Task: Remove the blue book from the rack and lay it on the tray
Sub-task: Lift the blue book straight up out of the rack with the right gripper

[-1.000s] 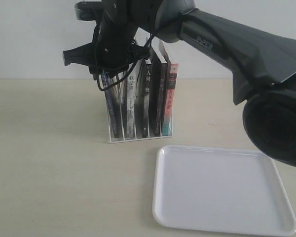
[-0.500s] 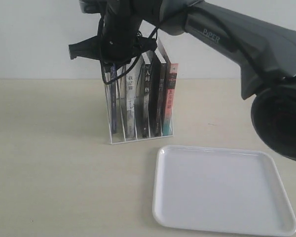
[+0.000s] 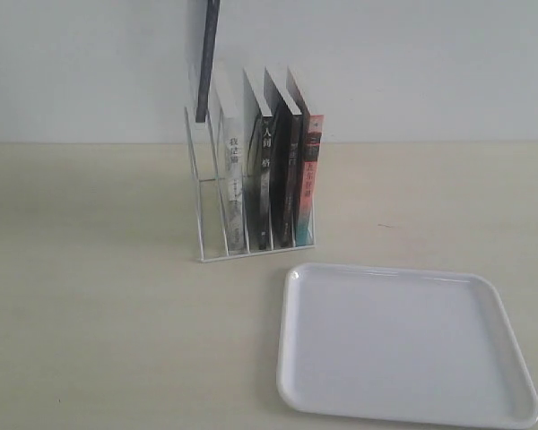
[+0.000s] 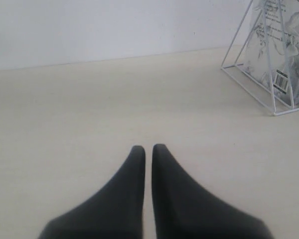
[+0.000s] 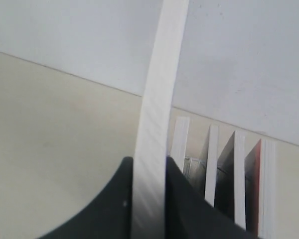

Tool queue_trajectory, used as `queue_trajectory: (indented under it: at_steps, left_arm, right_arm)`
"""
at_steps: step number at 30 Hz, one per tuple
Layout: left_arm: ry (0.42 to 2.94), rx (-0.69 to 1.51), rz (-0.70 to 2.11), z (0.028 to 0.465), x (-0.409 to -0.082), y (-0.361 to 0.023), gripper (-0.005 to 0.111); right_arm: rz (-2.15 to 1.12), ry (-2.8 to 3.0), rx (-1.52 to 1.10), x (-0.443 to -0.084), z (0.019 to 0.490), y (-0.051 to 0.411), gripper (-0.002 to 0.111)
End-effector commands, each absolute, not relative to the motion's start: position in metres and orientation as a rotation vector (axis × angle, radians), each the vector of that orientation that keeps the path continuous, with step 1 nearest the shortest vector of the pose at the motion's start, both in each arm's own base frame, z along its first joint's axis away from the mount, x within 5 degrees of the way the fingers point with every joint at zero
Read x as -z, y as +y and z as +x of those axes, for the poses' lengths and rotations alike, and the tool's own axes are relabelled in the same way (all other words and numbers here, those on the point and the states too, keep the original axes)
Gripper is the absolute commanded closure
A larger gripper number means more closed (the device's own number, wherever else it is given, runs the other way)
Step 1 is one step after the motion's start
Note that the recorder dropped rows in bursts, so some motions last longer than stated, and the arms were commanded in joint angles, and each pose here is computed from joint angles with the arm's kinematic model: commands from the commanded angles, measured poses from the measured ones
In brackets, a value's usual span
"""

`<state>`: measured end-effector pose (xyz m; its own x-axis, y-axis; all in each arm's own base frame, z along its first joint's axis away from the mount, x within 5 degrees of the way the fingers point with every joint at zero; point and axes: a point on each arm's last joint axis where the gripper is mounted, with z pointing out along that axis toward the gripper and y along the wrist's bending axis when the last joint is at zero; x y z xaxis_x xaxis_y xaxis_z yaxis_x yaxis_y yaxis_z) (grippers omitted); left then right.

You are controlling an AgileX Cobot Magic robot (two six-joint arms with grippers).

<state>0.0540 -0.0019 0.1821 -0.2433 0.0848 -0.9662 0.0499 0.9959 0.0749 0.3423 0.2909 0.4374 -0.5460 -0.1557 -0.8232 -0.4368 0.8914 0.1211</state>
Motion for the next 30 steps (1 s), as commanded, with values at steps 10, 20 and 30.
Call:
queue_trajectory:
  at_steps: [10, 20, 30]
  left_arm:
    - [1.795, -0.035, 0.097, 0.054, -0.185, -0.002, 0.102]
    - [1.795, -0.035, 0.097, 0.054, -0.185, -0.002, 0.102]
    - [1.795, -0.035, 0.097, 0.054, -0.185, -0.002, 0.102]
  right_arm:
    - [-0.458, 2.091, -0.363, -0.463, 0.327, 0.276, 0.108]
    - [-0.522, 2.032, -0.339, -0.496, 0.302, 0.253, 0.108]
    - [-0.421, 1.889, -0.201, -0.567, 0.241, 0.178, 0.108]
